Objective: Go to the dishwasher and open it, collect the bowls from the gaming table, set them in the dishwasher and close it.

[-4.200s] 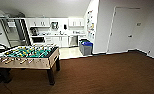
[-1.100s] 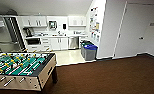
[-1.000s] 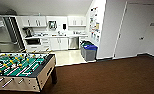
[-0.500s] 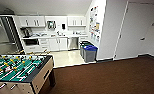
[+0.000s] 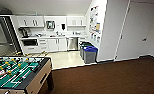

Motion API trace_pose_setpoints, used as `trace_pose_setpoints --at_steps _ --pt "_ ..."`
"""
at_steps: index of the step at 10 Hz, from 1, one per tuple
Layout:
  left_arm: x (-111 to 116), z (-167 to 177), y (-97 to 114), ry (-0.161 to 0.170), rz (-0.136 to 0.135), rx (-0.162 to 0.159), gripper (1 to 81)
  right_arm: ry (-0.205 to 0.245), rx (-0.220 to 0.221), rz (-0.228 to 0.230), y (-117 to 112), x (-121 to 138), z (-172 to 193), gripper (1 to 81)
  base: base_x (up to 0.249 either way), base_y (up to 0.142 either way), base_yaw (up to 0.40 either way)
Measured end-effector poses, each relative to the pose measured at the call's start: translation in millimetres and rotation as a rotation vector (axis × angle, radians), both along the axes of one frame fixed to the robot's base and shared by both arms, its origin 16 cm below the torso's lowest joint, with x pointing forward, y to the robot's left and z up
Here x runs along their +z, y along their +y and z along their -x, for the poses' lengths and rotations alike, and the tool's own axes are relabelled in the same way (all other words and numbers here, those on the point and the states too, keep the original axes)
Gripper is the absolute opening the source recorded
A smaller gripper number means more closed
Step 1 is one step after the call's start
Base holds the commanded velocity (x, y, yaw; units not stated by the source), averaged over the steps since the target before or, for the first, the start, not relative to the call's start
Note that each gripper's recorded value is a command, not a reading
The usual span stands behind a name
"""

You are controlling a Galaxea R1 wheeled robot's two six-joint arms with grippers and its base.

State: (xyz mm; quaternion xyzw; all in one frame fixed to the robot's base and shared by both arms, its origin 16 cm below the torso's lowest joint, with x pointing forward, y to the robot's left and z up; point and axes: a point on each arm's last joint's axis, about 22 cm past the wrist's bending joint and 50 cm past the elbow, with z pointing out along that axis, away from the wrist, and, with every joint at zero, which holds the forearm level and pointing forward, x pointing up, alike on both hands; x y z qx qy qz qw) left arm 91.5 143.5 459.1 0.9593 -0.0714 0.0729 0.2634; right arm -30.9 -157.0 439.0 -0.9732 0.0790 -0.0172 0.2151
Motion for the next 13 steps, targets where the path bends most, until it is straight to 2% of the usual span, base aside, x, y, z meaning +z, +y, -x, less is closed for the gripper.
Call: trace_pose_setpoints --at_steps 13 --pt "-0.3 0.0 2.3 0.0 -0.003 0.0 81.1 -0.003 0.001 -0.002 1.8 0.2 -2.1 81.1 0.18 0.0 0.0"
